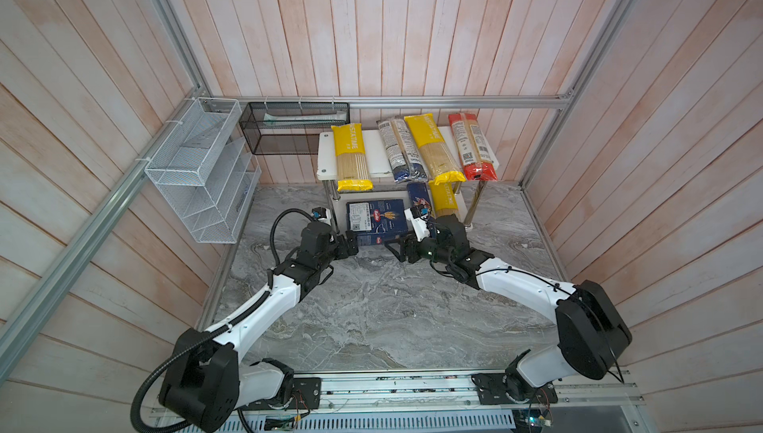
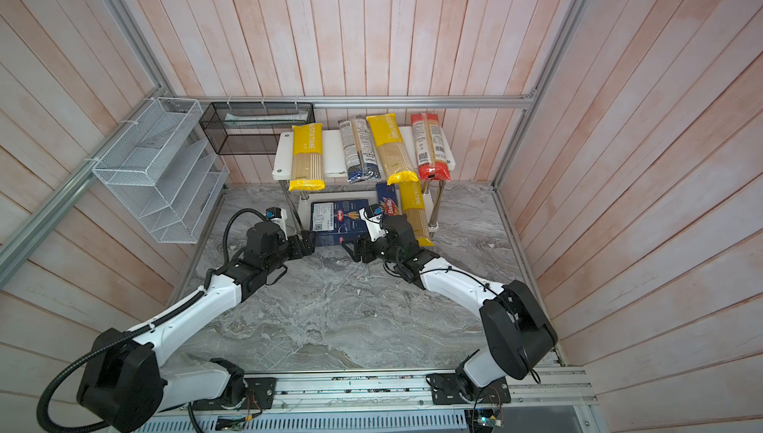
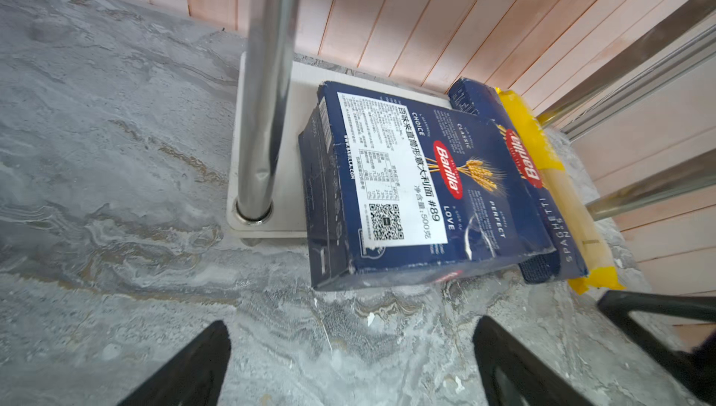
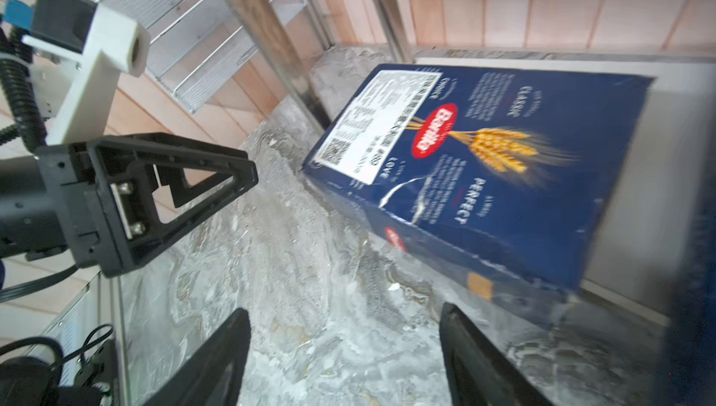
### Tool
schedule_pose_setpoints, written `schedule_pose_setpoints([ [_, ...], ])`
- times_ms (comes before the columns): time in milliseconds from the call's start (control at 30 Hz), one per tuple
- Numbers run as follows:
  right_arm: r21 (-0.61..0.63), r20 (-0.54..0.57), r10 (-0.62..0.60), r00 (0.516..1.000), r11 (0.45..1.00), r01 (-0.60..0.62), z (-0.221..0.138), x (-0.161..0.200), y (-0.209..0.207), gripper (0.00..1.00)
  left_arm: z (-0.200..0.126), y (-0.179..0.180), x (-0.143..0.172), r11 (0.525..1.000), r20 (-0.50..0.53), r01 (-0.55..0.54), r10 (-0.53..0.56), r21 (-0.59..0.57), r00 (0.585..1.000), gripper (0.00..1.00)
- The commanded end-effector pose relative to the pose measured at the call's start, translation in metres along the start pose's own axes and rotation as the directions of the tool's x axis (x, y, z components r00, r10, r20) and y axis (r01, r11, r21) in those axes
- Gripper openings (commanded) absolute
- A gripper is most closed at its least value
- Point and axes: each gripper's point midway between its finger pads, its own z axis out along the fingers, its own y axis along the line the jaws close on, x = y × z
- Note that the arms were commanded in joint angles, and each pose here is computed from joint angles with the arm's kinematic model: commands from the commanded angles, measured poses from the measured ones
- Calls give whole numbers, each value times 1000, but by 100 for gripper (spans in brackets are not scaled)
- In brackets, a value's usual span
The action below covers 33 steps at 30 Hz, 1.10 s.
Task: Arrange pasta packages on shelves
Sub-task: Place the pasta box on the shelf, then move the pasta box to the shelf.
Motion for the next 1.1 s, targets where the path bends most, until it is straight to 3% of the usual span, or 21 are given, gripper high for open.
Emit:
schedule_pose_setpoints([
  [0, -52, -31, -23, 999, 998, 21, 13, 18, 8, 75, -18, 16, 14, 999, 2, 35, -35, -42, 999, 100],
  [133, -80, -33, -25, 999, 997, 22, 31, 22, 7, 75, -34, 39, 41, 992, -39, 62, -67, -112, 997, 100],
  [300, -133, -55, -25, 998, 991, 18, 54, 24, 7, 75, -53, 52, 61, 986, -22, 120, -123, -119, 992, 100],
  [633, -145, -58, -33, 998, 989, 24, 90, 21, -3, 75, -80, 71, 56, 973, 69, 146, -136, -178, 988, 100],
  [1067, -89, -29, -45, 999, 995, 42, 117, 3, -34, 75, -74, 76, 54, 974, 100, 125, -107, -190, 989, 100],
])
